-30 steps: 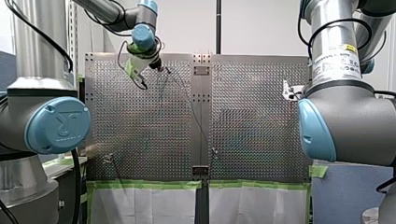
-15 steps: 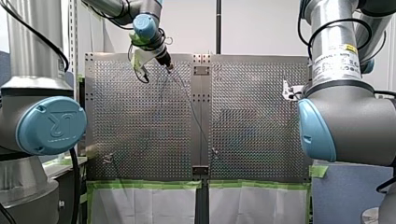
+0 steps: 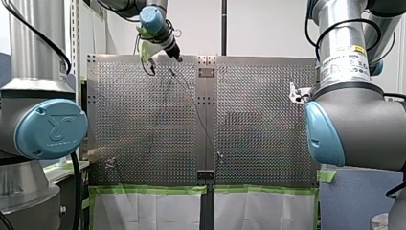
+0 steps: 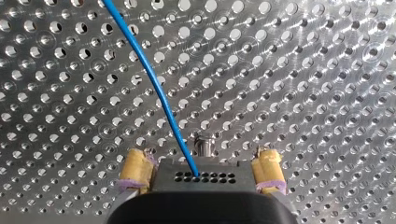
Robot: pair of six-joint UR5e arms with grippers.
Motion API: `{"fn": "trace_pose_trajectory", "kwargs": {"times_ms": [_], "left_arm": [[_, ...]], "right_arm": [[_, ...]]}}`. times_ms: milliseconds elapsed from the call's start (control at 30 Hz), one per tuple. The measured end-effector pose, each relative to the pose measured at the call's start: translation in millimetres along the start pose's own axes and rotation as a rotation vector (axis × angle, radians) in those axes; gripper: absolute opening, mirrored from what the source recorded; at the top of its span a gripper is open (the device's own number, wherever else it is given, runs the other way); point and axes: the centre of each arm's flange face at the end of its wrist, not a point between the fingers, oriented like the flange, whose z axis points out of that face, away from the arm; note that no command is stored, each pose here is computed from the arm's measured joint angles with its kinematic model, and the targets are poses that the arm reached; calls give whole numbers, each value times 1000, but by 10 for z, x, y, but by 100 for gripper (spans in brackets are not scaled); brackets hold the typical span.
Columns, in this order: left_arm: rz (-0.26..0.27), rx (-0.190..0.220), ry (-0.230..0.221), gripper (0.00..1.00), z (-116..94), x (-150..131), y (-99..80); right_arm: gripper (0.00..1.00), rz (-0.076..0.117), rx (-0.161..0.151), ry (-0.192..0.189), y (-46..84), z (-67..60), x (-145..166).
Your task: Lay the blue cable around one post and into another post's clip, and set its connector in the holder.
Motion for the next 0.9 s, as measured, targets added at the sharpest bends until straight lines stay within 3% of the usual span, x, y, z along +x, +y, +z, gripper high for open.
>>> {"fn": "trace_pose_trajectory", "kwargs": {"times_ms": [167, 467, 900], "left_arm": [[38, -12, -22, 100, 25, -86, -21], [112, -74, -63, 100, 59, -181, 62], [218, -70, -58, 100, 65, -197, 60]], "right_arm": [[100, 2, -1, 0, 10, -2, 0], [100, 3, -3, 0, 23, -4, -1], [100, 0, -3, -1, 17, -5, -1]]}}
